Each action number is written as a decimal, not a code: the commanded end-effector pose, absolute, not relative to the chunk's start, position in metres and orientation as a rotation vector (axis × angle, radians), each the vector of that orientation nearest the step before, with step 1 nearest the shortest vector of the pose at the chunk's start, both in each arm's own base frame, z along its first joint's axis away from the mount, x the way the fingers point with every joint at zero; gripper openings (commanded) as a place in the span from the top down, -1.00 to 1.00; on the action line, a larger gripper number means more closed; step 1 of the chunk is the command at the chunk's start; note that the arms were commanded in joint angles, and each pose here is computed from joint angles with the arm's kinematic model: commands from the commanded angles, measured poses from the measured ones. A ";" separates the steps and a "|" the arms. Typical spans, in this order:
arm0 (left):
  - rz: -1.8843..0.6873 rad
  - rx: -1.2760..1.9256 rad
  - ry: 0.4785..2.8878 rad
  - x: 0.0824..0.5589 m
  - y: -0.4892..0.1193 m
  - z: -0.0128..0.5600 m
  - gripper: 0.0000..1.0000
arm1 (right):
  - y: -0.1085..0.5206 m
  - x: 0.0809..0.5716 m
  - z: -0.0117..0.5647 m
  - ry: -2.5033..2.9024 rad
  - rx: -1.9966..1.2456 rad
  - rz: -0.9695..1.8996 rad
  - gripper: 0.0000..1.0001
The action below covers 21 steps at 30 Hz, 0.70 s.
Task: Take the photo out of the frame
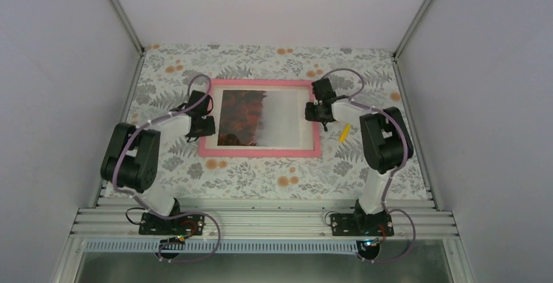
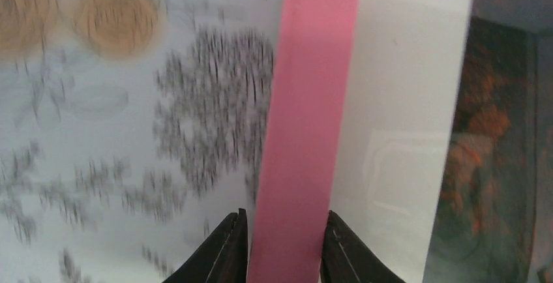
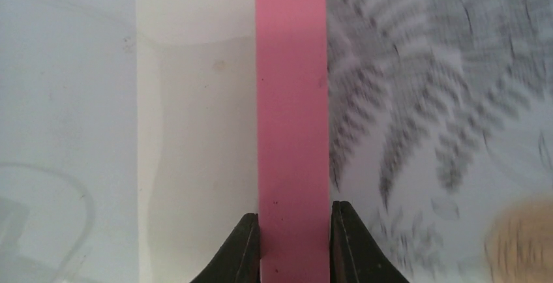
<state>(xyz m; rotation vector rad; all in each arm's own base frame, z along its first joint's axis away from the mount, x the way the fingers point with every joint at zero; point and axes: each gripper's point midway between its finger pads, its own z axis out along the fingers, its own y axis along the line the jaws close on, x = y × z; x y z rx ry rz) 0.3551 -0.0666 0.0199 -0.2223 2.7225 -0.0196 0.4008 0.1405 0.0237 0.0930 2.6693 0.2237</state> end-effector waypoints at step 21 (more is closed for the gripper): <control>-0.016 -0.091 2.889 0.191 -0.137 0.036 -0.22 | 0.194 0.488 0.059 2.527 -0.333 0.246 0.21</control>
